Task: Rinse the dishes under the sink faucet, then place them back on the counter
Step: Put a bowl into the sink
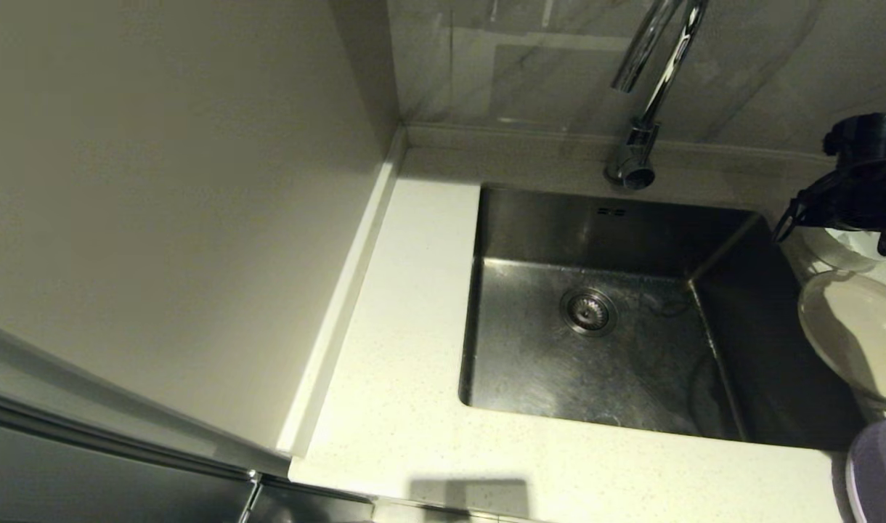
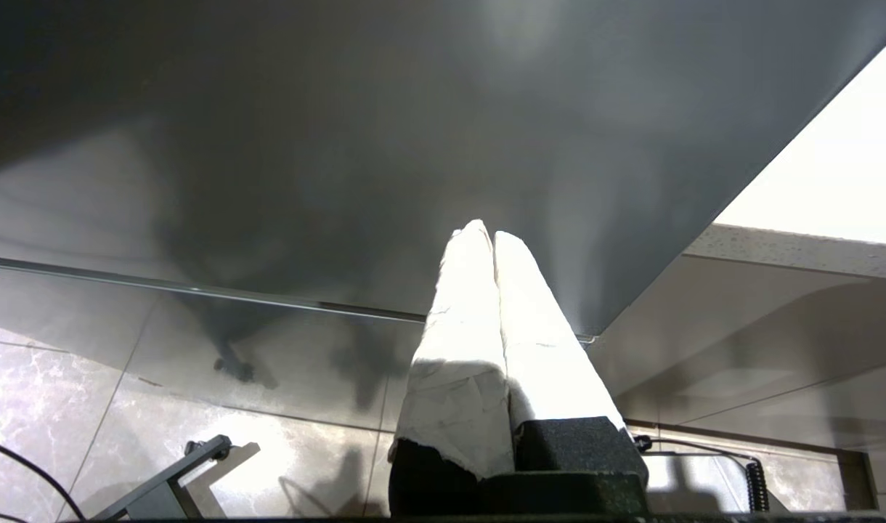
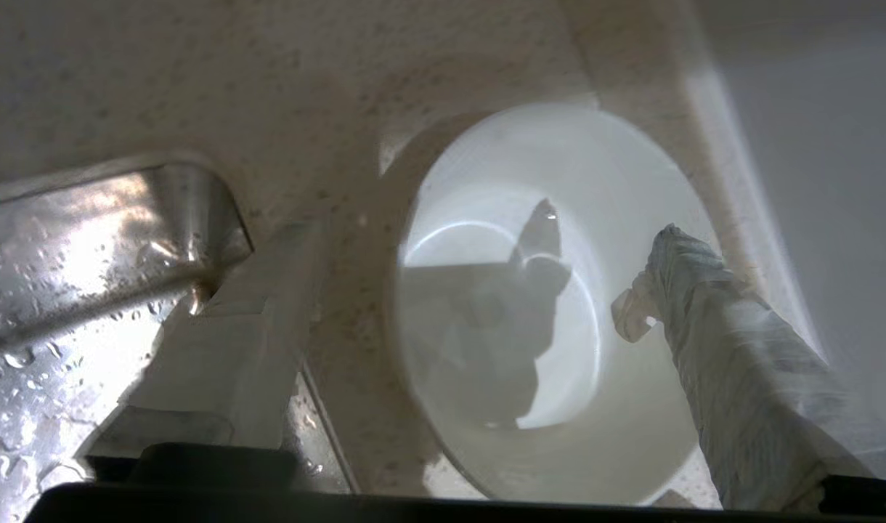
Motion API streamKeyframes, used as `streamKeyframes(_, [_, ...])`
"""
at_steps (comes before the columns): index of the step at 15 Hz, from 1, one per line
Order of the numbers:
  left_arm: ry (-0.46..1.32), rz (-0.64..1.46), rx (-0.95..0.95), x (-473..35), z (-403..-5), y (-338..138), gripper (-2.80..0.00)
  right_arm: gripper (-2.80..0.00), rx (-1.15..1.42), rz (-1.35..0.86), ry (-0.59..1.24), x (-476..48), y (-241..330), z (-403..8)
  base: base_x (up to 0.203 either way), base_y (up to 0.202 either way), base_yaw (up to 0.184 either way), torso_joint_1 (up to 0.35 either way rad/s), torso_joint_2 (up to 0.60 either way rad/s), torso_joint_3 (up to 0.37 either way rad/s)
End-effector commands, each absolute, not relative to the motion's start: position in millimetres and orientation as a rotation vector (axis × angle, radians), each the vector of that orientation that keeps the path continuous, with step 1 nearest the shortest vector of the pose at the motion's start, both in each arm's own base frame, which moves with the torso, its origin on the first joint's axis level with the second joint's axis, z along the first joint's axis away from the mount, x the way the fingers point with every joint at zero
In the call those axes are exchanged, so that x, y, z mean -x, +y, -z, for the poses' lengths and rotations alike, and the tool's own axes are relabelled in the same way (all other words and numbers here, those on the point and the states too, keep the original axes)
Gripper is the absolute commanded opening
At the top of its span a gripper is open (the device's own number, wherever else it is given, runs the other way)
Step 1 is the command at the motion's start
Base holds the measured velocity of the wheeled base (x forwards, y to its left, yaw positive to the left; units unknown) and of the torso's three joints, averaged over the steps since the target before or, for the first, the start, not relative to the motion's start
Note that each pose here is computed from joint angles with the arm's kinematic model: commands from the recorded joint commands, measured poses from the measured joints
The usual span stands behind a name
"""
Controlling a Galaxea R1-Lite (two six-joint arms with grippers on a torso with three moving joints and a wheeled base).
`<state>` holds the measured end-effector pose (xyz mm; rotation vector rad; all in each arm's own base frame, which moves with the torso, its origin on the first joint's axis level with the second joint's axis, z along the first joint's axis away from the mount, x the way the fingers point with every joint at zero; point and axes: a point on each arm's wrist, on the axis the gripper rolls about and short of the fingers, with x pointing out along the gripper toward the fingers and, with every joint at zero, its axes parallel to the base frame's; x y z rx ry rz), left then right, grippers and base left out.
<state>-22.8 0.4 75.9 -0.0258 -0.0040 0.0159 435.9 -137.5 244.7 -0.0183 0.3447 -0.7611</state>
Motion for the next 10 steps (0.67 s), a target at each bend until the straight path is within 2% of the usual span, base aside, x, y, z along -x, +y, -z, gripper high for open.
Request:
streamKeyframes(1, [-0.008,-0.016,0.026,23.0,-75.9,0.4,-2.80,-2.80,0.019,0.765,0.353,-437.3,-138.5,-241.4,0.000,0.000,0.000,0.000,0.00,0.000])
streamKeyframes(10, [-0.008,-0.016,0.026,23.0,-75.9,0.4,-2.80,-2.80,0.012,0.710,0.365,-418.5,-110.0,-252.5,0.000,0.000,0.000,0.000,0.00,0.000])
